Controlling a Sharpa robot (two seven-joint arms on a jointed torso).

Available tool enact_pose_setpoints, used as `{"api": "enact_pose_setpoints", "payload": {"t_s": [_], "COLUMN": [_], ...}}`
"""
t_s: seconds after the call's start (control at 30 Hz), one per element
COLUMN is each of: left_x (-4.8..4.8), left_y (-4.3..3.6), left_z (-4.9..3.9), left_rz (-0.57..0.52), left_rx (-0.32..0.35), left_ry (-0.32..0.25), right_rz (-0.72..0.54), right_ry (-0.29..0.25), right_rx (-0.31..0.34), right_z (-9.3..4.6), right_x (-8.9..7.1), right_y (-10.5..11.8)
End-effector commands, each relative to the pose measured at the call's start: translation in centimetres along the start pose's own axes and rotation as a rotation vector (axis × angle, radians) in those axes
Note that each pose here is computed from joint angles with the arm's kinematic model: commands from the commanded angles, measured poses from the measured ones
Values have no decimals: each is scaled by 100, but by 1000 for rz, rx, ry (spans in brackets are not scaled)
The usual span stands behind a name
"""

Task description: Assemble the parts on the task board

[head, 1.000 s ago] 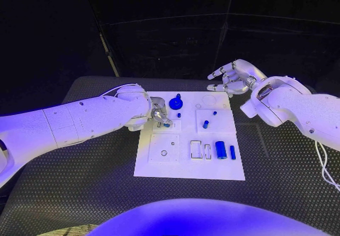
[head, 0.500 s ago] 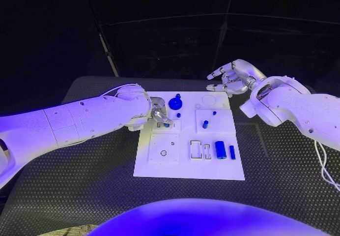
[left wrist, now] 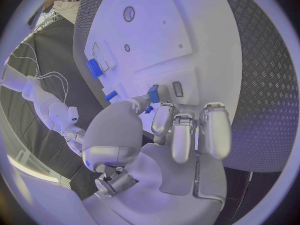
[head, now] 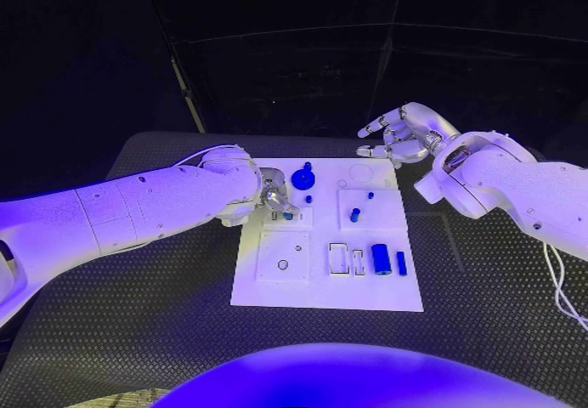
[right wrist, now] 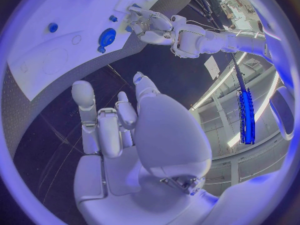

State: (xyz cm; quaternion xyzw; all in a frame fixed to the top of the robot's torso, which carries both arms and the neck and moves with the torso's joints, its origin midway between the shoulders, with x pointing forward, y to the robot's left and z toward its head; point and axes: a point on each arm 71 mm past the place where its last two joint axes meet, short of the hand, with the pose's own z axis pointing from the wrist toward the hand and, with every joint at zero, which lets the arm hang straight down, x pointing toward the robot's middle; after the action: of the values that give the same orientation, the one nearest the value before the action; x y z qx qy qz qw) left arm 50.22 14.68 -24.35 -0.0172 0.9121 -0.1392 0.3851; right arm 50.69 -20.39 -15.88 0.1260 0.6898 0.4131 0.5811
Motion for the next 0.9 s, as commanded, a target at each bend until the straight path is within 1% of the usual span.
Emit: {"api": "enact_pose_setpoints", "payload": {"t_s": [0.03, 0.63, 0.9], "left_x": [60, 51, 47], "left_y": [3, 16, 23], "left_z": [13, 20, 7], "left_rz": [10, 7, 2], "left_rx": [-8, -11, -10], "left_ry": [36, 32, 25], "right_rz": [-2, -3, -3], "right_ry": [4, 2, 3], "right_rx": [-13, -12, -10], "right_z": [3, -2, -2], "right_x": [-2, -9, -10], "right_y": [20, 15, 11]}}
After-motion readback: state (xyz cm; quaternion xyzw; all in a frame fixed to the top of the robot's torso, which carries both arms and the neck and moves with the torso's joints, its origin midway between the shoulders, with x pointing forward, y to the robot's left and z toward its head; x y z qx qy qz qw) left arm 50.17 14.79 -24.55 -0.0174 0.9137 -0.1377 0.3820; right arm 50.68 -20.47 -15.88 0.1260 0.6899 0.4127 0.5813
